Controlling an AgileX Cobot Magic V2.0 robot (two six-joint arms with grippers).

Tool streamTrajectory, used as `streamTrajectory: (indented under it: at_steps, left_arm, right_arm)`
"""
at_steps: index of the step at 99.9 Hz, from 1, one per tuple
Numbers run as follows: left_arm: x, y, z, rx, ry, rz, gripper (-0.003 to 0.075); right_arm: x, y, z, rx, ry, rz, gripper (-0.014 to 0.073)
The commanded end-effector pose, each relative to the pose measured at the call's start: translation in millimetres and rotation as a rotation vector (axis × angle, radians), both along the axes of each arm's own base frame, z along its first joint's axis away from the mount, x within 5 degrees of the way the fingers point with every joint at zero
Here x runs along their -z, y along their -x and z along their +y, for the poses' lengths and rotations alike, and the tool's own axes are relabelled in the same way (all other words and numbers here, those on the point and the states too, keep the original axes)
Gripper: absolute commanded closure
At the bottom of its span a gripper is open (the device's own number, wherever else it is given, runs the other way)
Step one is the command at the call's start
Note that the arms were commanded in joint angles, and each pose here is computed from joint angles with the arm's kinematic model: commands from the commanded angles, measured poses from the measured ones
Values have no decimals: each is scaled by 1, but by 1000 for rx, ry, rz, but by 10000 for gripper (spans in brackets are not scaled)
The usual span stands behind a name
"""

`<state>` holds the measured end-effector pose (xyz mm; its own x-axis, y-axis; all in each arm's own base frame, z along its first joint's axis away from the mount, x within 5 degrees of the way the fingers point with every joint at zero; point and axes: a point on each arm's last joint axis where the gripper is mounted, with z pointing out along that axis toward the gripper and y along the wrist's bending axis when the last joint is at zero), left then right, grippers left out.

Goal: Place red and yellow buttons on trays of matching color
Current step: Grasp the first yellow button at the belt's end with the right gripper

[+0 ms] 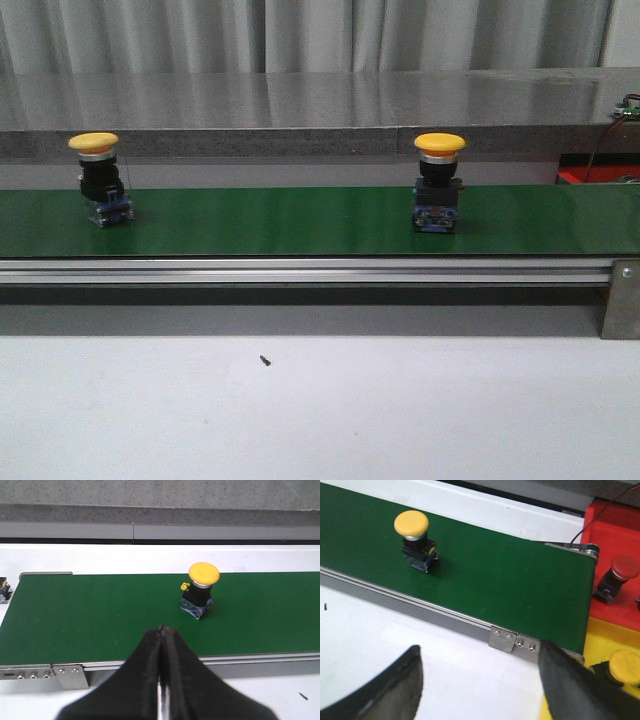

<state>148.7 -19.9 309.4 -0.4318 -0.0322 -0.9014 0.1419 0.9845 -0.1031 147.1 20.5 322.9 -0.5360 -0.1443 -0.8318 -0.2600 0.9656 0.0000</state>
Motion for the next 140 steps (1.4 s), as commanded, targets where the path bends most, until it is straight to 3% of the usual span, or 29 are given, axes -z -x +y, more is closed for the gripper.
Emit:
streamTrajectory:
  at_steps: [1, 31, 61, 79, 121, 128, 140]
  left_arm:
    - [-16, -2, 0, -18, 26, -106, 740]
    - [-16, -2, 0, -17, 26, -104, 740]
    - [-16, -2, 0, -19, 37, -103, 739]
    - [-16, -2, 0, -19, 44, -103, 739]
    - [-16, -2, 0, -19, 44, -103, 740]
    - [-16, -2, 0, -19, 44, -103, 740]
    - [-16, -2, 0, -19, 44, -103, 740]
  right_arm:
    - [-19, -16, 1, 11, -29, -56, 12]
    - [-24, -85, 6, -39, -31, 153, 29]
    - [-5, -142, 13, -89, -14, 282, 29]
    - [8, -162, 27, -143, 16, 295, 29]
    - [26, -194, 28, -129, 24, 304, 34]
    - [30, -197, 27, -128, 37, 308, 81]
    - [37, -199, 26, -131, 53, 335, 284]
